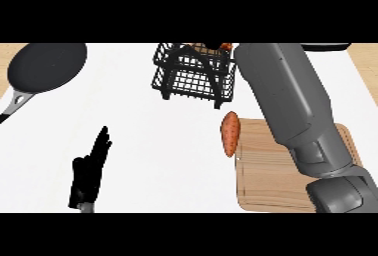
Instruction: Pick the croissant from the cutting board and place it in the tiered basket
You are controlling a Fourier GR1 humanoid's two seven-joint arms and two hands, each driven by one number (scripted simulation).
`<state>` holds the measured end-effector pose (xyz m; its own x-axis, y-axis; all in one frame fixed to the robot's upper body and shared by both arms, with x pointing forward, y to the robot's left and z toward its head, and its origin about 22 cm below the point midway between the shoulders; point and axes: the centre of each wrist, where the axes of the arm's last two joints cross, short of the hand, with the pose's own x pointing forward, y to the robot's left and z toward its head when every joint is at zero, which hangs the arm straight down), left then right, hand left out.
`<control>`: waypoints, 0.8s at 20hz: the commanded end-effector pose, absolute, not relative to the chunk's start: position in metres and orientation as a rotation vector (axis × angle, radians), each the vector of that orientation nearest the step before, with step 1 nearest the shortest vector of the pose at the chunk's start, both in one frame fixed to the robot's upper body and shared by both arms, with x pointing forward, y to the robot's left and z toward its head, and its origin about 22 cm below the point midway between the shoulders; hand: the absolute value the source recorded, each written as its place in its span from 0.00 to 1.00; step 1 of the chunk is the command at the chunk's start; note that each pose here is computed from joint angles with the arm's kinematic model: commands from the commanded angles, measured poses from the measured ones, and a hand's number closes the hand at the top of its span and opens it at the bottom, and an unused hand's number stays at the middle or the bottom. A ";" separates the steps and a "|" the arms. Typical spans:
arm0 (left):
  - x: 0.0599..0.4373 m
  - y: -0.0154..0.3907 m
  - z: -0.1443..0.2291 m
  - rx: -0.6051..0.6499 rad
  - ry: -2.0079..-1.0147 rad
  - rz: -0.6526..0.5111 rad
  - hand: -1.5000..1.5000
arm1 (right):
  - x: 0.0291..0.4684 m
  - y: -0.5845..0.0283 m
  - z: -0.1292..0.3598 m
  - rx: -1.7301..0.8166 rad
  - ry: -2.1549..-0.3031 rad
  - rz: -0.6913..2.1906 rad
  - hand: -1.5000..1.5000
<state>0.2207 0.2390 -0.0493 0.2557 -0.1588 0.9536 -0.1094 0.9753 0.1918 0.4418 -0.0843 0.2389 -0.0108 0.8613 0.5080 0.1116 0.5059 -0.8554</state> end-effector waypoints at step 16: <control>0.218 0.241 -0.053 0.235 -1.310 -0.049 0.50 | 0.462 -0.096 0.179 -0.339 -1.593 0.194 0.00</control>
<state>0.2208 0.2419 -0.0481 0.2483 -0.1694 0.9538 -0.0907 0.9762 0.1970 0.4604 -0.0981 0.1778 0.0179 0.4737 0.8805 0.0671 0.8781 -0.4738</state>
